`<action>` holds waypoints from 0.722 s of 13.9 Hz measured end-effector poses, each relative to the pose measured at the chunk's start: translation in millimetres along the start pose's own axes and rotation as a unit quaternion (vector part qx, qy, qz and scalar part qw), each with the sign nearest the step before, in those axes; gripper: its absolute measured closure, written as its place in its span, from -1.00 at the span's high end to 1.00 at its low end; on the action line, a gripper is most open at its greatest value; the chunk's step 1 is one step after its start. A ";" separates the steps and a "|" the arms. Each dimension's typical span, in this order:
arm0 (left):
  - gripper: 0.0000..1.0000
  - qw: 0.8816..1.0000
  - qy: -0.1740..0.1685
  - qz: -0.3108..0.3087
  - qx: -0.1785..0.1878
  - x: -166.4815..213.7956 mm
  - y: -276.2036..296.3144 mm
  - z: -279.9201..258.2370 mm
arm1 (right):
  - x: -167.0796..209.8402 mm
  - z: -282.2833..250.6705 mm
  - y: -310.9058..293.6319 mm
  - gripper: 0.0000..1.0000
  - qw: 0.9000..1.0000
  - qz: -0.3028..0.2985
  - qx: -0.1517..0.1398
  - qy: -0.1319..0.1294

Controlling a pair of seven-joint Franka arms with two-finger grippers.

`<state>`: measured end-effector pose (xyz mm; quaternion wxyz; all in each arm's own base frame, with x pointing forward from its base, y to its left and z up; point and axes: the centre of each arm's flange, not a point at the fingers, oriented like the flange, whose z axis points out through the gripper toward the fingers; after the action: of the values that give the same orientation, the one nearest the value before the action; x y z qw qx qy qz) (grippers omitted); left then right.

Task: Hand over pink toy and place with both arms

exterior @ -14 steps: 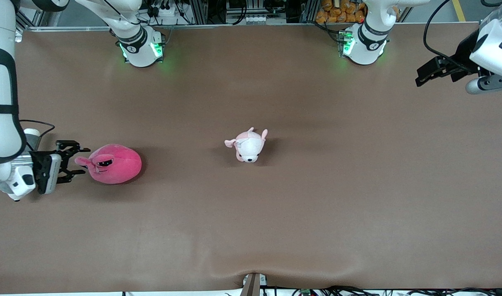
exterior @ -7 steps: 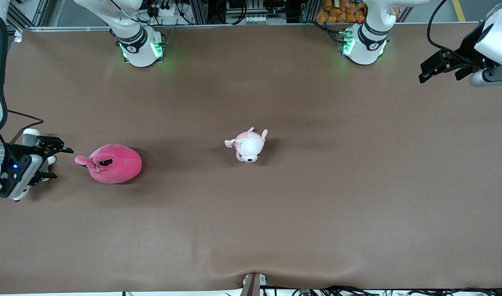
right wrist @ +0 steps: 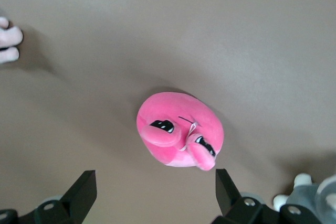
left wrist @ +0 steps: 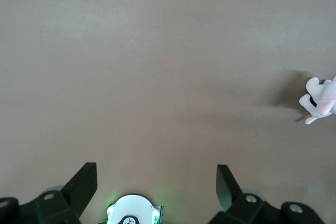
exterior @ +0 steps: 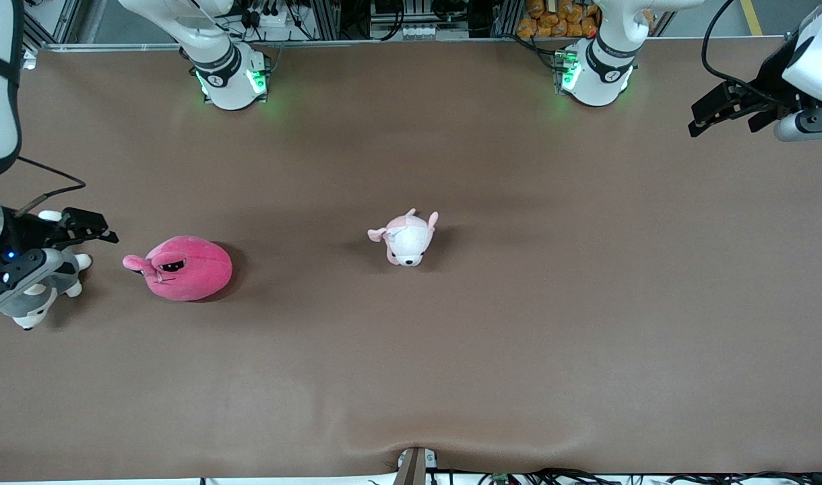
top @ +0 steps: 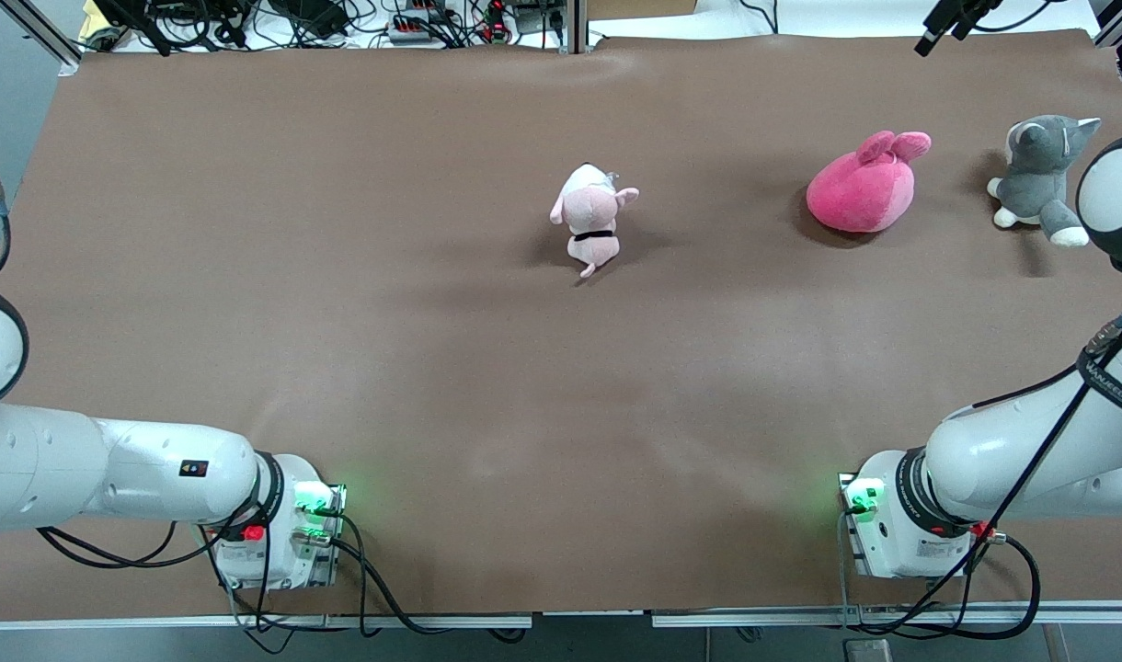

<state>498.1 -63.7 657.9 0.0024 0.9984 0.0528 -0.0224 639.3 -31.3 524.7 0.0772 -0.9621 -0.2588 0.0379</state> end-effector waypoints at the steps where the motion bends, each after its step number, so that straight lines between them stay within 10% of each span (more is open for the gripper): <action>1: 1.00 1.000 -0.002 -0.002 0.000 1.9 -1.5 2.1 | -0.8 -4.0 -7.1 1.00 1.000 0.011 -0.006 -0.001; 10: 1.00 1.000 0.000 -0.023 -0.001 8.4 -24.3 0.2 | -48.3 -18.1 -42.0 1.00 0.980 0.196 -0.025 0.006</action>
<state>503.8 -38.6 657.4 0.0033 0.9969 0.0753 -0.0228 578.9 -22.1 551.2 0.0455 -0.9960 -0.0659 0.0400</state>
